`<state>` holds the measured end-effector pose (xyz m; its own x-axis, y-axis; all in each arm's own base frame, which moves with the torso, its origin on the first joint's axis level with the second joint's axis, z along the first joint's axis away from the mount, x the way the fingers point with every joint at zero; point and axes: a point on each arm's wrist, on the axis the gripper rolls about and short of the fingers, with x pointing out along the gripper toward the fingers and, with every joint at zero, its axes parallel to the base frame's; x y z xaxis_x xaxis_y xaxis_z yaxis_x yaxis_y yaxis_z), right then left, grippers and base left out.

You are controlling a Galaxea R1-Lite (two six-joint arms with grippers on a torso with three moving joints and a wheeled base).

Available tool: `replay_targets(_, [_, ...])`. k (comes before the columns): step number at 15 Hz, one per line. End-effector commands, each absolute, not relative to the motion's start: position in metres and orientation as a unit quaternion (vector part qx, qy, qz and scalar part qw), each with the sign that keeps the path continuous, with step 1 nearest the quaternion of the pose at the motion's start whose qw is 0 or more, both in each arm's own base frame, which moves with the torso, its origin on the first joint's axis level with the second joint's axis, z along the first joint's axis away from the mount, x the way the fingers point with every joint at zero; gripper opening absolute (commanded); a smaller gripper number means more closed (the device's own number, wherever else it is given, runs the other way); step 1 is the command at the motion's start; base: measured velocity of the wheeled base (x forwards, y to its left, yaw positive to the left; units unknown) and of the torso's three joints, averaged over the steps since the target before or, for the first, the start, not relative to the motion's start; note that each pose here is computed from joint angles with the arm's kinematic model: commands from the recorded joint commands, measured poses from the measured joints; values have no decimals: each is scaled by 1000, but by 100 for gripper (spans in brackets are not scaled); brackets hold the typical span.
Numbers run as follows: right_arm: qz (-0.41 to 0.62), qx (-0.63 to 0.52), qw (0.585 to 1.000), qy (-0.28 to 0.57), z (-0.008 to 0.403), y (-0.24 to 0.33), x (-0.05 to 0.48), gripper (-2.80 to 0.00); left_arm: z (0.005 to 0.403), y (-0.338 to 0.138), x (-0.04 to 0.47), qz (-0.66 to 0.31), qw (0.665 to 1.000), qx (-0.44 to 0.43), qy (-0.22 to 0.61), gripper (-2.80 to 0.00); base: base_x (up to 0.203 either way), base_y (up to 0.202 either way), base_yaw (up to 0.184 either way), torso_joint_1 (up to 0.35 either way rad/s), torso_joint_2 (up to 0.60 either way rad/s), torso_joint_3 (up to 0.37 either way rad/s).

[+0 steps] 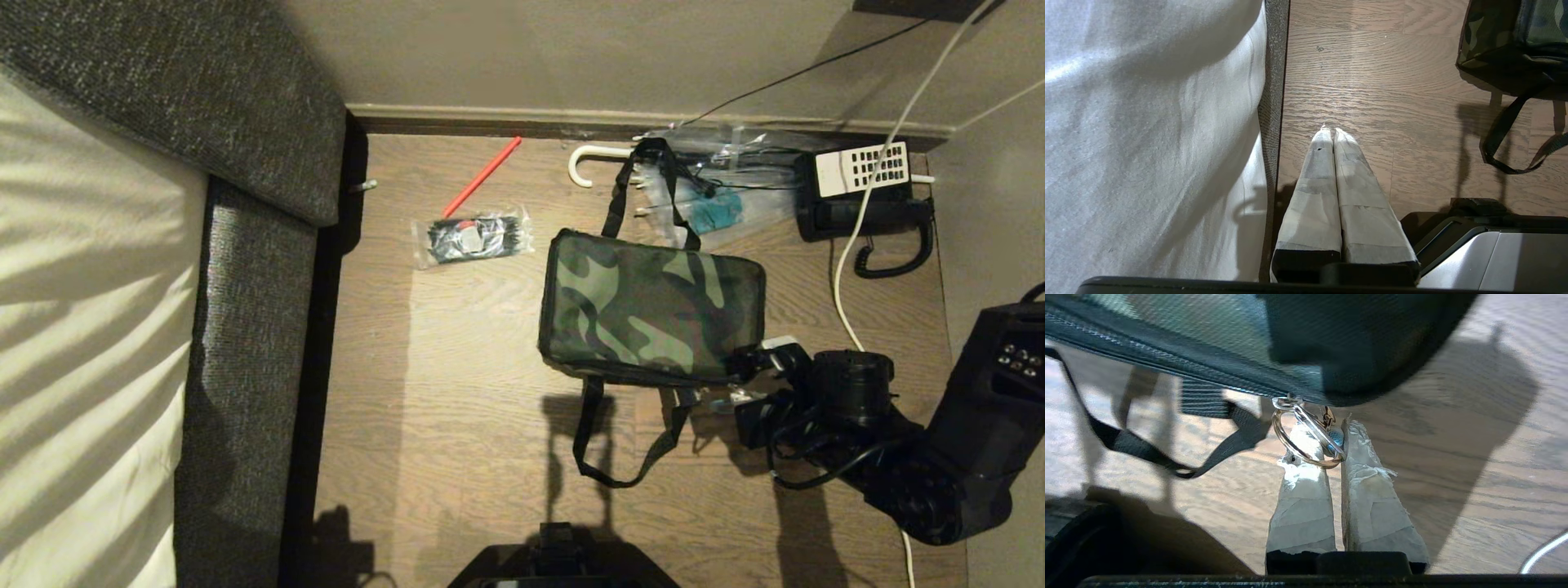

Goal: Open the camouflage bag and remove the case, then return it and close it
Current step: Open the top of the storage box

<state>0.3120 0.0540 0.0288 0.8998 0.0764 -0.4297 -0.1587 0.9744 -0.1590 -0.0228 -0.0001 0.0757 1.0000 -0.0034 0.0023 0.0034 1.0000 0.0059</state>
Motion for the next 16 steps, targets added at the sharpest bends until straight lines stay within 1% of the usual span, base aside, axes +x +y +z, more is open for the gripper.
replay_targets(1, [47,-102,972,206,33,44,314,-280,75,0,-23,-2,1000,3,-1,-280,0,0,0,0,0,0])
replay_targets(4, [56,-108,970,212,32,33,313,-280,75,0,-23,-2,1000,3,-1,-280,0,0,0,0,0,0])
replay_targets(10, [28,-114,972,203,34,12,325,-280,75,0,-23,-2,1000,3,0,-280,0,0,0,0,0,0])
replay_targets(16, [22,-110,976,185,40,12,332,-280,75,0,-23,-2,1000,3,0,-280,0,0,0,0,0,0])
